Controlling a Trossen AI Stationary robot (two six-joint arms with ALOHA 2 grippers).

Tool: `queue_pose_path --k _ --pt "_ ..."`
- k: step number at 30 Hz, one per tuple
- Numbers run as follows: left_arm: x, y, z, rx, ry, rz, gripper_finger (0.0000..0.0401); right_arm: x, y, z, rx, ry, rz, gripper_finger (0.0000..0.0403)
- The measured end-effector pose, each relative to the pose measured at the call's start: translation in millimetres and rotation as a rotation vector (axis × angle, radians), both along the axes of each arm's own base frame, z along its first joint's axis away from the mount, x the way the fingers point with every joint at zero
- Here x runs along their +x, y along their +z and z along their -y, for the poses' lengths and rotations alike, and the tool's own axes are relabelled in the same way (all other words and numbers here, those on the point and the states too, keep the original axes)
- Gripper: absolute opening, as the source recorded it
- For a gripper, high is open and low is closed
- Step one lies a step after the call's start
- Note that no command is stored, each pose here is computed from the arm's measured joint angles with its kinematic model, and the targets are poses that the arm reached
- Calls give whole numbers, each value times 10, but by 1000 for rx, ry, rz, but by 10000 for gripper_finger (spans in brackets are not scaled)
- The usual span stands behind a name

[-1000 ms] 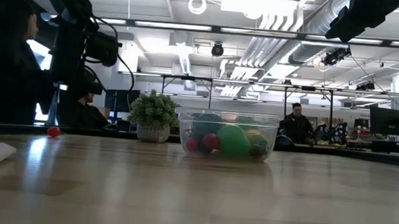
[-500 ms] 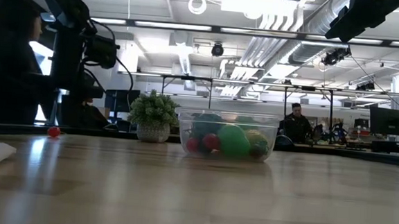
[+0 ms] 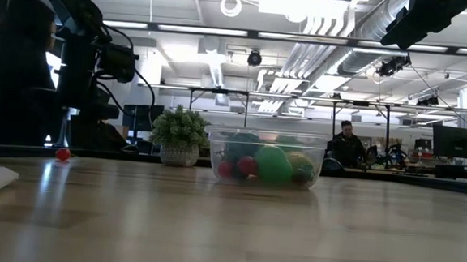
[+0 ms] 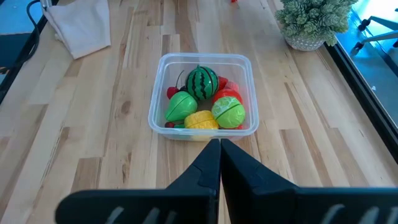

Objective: Pick and placing Produce into tupperware
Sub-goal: Put the red cherry into the transparent bin

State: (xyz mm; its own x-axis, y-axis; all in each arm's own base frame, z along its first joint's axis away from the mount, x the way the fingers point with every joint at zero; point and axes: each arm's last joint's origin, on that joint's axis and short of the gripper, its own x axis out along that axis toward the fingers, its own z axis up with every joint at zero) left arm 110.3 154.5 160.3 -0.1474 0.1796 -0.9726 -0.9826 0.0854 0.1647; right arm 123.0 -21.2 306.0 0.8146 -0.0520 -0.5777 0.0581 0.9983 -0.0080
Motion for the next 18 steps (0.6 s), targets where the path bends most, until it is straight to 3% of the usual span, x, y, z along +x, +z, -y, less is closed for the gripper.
queue_pose_path --k 18 --pt "-48 -227 74 6 -3 37 241 0 -1 0 0 0 -1 2"
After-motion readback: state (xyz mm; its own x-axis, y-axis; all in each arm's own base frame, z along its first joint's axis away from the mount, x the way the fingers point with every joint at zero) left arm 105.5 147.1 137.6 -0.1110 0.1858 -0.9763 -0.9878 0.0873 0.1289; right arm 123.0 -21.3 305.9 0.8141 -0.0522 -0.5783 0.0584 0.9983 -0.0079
